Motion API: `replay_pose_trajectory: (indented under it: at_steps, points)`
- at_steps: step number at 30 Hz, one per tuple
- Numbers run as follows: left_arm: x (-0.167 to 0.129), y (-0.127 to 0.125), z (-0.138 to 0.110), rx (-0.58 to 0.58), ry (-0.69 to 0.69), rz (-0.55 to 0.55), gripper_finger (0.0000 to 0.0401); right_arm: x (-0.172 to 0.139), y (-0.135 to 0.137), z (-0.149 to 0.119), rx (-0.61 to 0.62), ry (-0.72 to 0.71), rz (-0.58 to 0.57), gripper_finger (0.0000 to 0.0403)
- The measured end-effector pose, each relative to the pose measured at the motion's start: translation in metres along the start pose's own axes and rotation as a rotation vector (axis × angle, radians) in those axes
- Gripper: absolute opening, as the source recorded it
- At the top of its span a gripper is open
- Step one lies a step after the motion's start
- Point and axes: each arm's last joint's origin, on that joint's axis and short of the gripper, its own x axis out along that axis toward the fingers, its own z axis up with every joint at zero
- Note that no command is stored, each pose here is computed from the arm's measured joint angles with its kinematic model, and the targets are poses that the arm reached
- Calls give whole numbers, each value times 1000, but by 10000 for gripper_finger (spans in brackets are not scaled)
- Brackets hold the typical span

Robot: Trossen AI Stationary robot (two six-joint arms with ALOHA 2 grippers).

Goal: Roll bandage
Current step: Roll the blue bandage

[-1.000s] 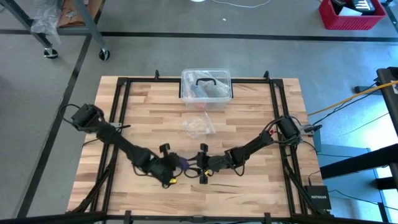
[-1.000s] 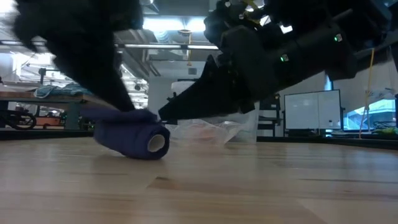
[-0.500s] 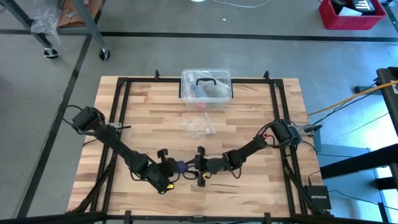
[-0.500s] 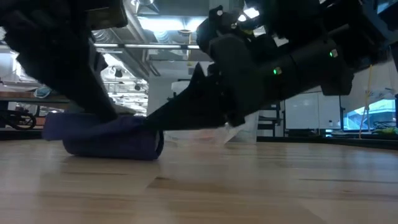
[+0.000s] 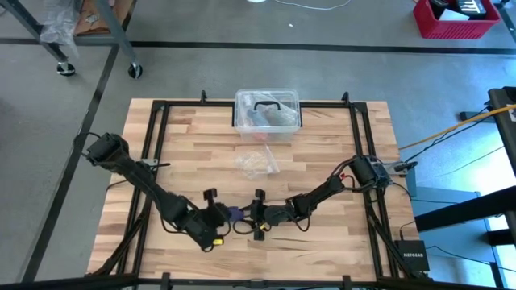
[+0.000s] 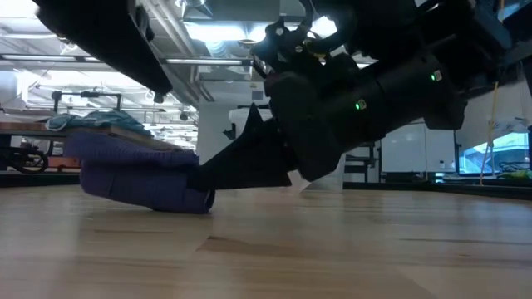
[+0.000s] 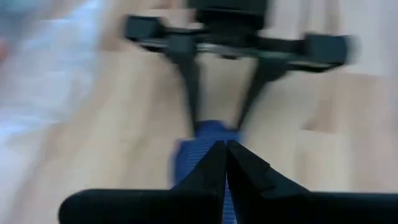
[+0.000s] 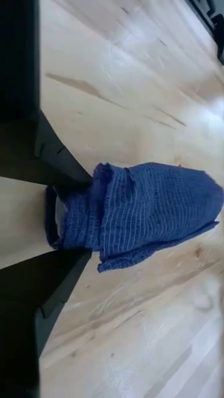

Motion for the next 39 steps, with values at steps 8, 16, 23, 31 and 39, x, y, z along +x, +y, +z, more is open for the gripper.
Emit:
replay_pose_trajectory:
  at_steps: [8, 16, 23, 31, 39]
  points:
    - [23, 29, -5, -115, 122, 166, 12, 0, 0, 0, -1, 2, 2, 175]
    - [41, 50, 6, -236, 290, 22, 109, 0, 0, -1, -2, 4, 3, 175]
    - [63, 66, 4, -323, 377, -211, 167, 0, 0, -1, -2, 4, 4, 175]
    - [67, 70, -1, -335, 408, -308, 161, 0, 0, -1, -2, 0, 7, 175]
    - [64, 62, -1, -287, 385, -346, 100, 0, 1, 0, -1, -6, 1, 175]
